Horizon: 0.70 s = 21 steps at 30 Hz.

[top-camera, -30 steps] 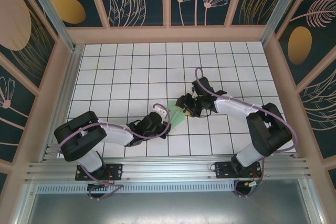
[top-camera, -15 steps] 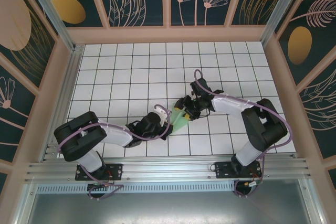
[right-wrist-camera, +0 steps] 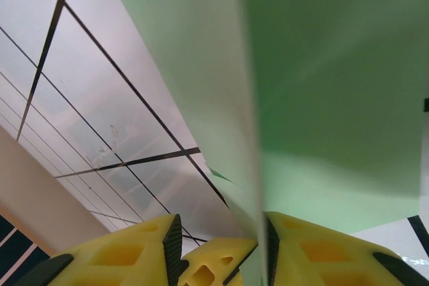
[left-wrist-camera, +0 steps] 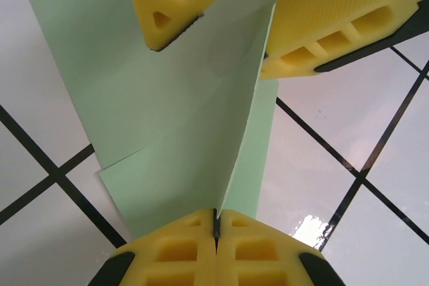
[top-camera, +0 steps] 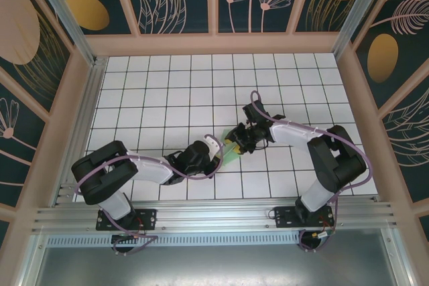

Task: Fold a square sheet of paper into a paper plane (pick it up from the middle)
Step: Fourth fold the wing at the center of the table.

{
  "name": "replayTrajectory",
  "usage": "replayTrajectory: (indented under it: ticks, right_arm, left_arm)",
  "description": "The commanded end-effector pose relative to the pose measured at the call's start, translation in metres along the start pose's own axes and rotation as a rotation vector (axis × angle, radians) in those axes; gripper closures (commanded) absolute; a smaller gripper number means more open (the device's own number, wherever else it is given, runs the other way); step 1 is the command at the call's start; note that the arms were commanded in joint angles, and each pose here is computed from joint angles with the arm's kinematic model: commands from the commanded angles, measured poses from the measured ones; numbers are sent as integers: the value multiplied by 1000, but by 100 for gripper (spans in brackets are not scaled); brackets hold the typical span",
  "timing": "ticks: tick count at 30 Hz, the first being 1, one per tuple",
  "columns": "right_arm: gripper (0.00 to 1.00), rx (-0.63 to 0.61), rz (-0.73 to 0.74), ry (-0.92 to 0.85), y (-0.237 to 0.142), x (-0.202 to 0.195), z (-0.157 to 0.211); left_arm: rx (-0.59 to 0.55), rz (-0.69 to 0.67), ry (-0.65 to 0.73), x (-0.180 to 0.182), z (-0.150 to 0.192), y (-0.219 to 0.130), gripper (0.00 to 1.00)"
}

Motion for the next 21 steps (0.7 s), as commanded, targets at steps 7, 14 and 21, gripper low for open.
replayTrajectory:
  ticks: [7, 14, 21]
  right_arm:
    - [94, -1, 30, 92, -5, -8, 2]
    - [97, -12, 13, 138, -8, -9, 4]
    - [94, -9, -7, 158, -11, -7, 5]
  left_arm:
    - [9, -7, 61, -2, -1, 5, 90]
    - [-8, -1, 59, -4, -8, 1, 68]
    - [4, -49, 56, 0, -6, 4, 72]
Point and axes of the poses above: each hand's point on the last joint's axis, 136 mm out from that joint toward the fingers, its own y axis out along the fingers, its own x axis along the line the jaws close on, z = x × y, the point moved 10 cm from there along -y, back along the fingers, and after that the axes turned 4 degrees about y, right-handed, at the moved point
